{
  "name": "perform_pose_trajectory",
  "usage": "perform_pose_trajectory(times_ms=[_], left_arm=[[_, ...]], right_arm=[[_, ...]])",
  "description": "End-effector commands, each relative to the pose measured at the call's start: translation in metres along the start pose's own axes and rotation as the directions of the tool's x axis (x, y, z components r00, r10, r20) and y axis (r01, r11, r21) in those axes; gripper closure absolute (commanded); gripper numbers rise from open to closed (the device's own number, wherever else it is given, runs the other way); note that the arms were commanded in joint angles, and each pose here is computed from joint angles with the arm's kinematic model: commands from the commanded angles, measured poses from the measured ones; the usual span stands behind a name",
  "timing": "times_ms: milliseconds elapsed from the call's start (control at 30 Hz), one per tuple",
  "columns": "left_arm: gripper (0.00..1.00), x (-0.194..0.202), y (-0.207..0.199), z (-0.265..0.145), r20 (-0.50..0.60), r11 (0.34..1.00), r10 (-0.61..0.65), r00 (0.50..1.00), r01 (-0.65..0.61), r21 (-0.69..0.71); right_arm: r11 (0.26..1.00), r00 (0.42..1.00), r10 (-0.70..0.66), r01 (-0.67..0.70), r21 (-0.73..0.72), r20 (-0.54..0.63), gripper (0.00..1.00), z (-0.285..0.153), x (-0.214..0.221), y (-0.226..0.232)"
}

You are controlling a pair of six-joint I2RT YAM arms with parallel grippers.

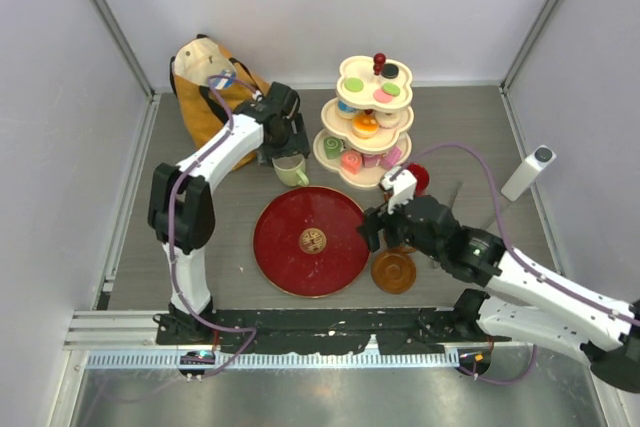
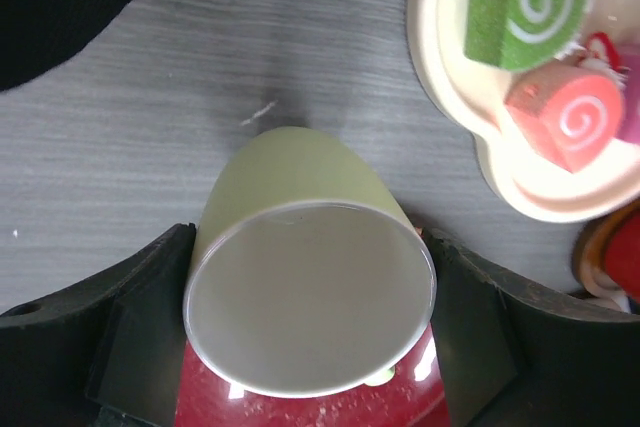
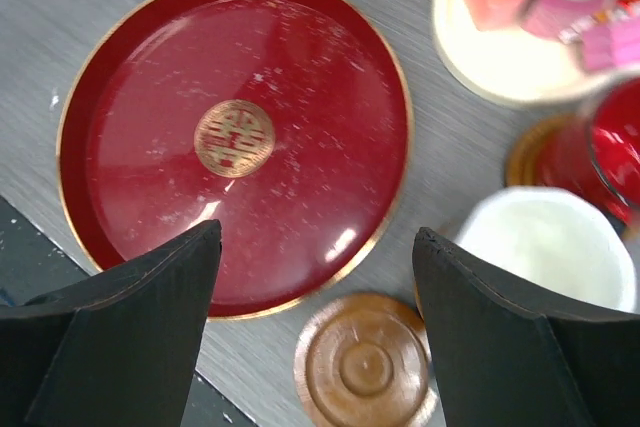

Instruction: Serve the afternoon tea

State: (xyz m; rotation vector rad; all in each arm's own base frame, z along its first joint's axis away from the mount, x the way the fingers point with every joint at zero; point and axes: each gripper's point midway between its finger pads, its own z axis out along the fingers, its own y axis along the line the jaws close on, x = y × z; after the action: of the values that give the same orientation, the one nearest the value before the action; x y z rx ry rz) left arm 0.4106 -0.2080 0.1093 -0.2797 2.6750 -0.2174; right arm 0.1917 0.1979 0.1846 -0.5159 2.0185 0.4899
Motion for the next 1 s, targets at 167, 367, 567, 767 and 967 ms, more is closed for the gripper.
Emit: perform_pose_trajectory(times_ms=[167, 367, 567, 767, 967], left_arm=[[1.00, 0.002, -0.018, -0.104, 0.073, 0.979, -0.079, 0.994, 0.063, 0.195], [1.00, 0.036, -0.022, -0.123, -0.040, 0.964, -0.123, 0.992, 0.129, 0.233], [1.00, 0.059, -0.028, -0.143, -0.062, 0.968, -0.115, 0.991, 0.126, 0.218], [1.00, 0.077, -0.027, -0.147, -0.072, 0.975, -0.104, 0.992, 0.116, 0.188], [1.00, 0.092, -0.027, -0.146, -0.105, 0.977, -0.103, 0.989, 0.120, 0.174]], right_arm=[[0.972, 0.966, -0.158, 0.188, -0.138, 0.203, 0.21, 0.049, -0.086, 0.068], [0.965, 0.965, -0.159, 0.197, -0.173, 0.210, 0.25, 0.081, -0.106, 0.094], [0.971, 0.980, -0.093, 0.129, -0.200, 0.178, 0.30, 0.104, -0.103, 0.111], [0.975, 0.990, -0.087, 0.107, -0.196, 0.112, 0.37, 0.111, -0.078, 0.121], [0.989, 0.994, -0.106, 0.108, -0.100, 0.024, 0.41, 0.111, -0.052, 0.115]])
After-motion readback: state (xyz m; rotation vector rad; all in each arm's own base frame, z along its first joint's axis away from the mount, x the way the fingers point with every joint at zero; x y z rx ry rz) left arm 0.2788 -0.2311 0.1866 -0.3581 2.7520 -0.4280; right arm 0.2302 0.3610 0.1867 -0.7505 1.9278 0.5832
